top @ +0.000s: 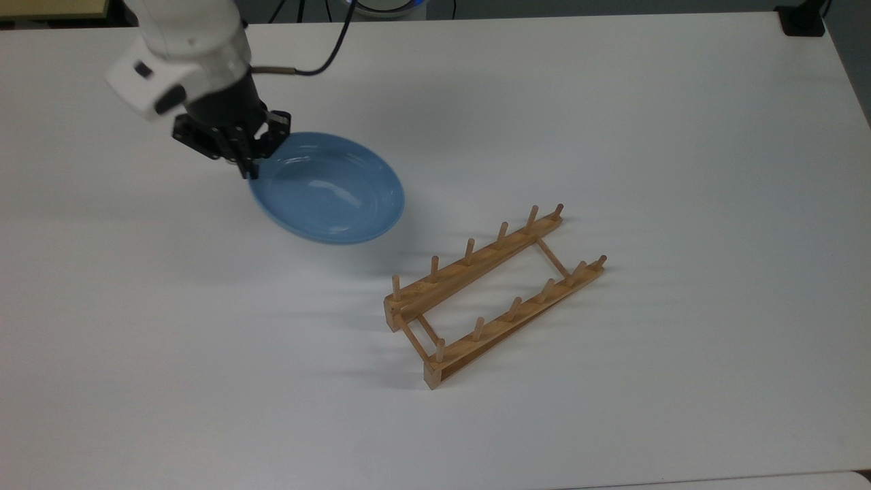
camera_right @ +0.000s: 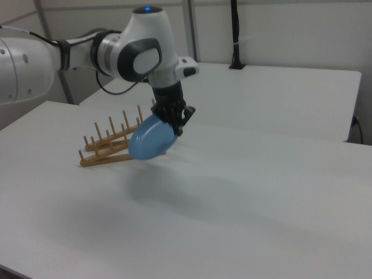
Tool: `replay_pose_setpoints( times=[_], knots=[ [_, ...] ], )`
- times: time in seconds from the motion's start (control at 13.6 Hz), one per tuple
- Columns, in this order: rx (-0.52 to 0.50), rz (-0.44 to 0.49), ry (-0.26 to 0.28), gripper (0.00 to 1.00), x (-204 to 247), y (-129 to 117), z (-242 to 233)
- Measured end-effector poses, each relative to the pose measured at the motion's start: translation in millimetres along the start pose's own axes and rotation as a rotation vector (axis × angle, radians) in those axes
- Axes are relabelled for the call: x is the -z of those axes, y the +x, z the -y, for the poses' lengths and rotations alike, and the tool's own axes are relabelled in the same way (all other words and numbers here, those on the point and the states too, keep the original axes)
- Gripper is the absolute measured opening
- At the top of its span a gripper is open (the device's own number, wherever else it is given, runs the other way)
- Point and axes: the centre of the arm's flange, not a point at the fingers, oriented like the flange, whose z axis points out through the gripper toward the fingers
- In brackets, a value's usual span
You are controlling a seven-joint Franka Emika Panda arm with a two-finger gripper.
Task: Place plate in plate rack
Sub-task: 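Lift the plate by its rim, tilting it upright, then carry the upright plate over the rack and lower it between pegs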
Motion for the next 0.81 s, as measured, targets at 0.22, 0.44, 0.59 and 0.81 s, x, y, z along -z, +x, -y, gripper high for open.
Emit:
replay_pose_setpoints(
  times=[0.22,0.44,0.59,0.81],
  knots=[
    [-0.093,-0.143,-0.029,0.05,36.9,15.6,1.7],
    [-0.145,-0.265,-0.112,0.05,80.1,30.8,17.4],
    [-0.158,-0.304,-0.184,0.05,100.6,36.8,41.1],
    [-0.135,-0.411,-0.307,0.05,114.3,49.5,90.2]
  ],
)
